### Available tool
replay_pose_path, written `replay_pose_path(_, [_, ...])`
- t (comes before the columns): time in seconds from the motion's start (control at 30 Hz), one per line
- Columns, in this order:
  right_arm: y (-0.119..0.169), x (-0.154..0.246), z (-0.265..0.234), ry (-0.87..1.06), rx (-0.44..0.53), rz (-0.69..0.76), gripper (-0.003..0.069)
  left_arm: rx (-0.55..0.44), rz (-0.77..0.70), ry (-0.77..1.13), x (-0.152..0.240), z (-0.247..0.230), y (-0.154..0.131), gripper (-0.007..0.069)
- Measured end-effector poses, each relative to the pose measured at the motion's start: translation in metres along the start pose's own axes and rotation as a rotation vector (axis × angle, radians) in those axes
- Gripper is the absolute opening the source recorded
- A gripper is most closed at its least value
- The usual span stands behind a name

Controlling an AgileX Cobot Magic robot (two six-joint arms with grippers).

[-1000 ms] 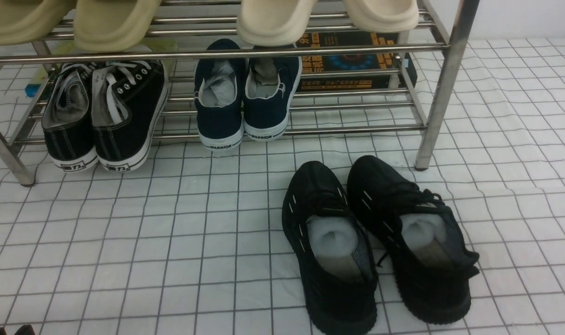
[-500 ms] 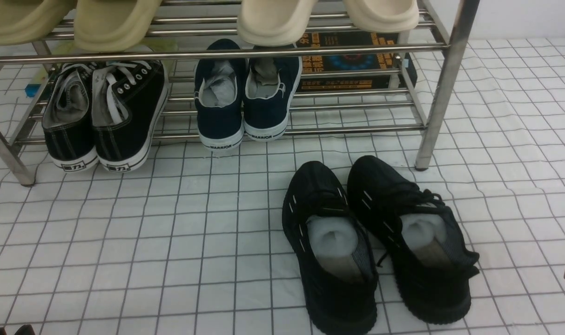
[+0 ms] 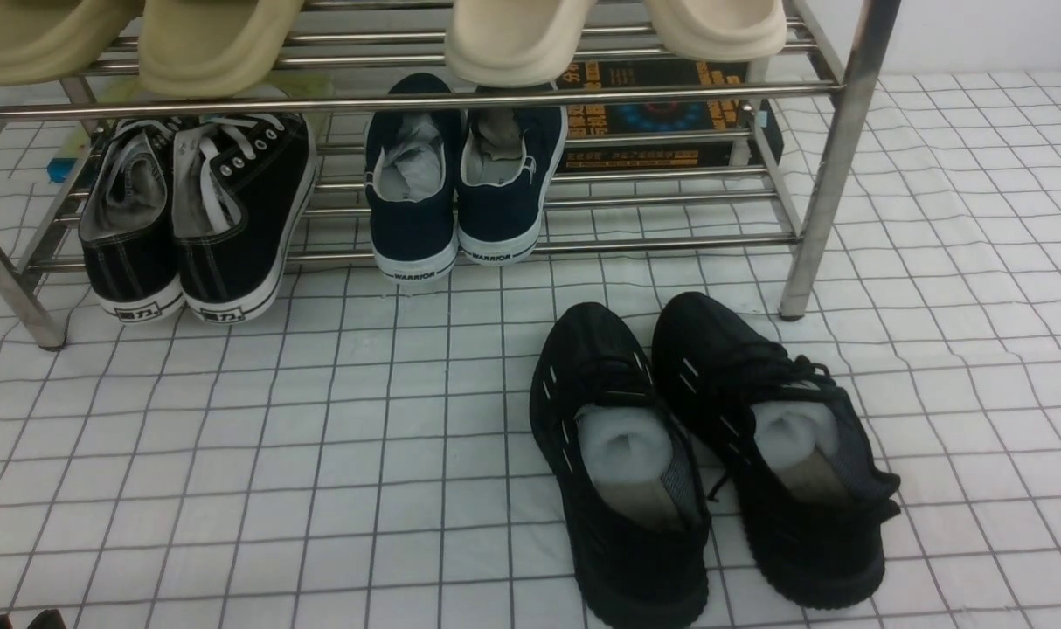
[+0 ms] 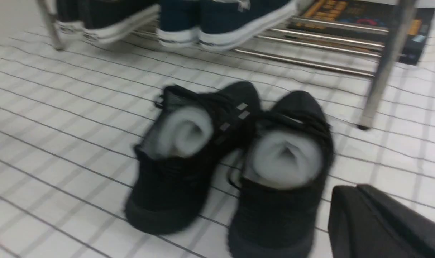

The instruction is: Take the shoes off the shelf with your hand from the white checkered tablecloth.

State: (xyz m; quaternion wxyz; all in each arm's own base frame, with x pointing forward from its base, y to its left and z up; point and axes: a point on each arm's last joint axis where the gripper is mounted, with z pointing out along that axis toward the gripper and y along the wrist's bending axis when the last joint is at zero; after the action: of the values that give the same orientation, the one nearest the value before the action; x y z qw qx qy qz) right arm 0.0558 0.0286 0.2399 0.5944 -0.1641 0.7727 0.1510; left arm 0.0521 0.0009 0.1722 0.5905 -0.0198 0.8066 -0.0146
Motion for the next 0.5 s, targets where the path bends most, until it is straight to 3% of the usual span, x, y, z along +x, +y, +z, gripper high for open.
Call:
replay_pose_path(0.33, [-0.022,0.065,0.003,0.035,0.367,0.065,0.0008,0.000,0.001,0.000,0.000,0.000,0.000,0.0239])
replay_pose_path(0.5, [-0.026,0.066,0.001,0.043,0.439,0.084,0.0011,0.000,0.001,0.000,0.000,0.000,0.000,0.0239])
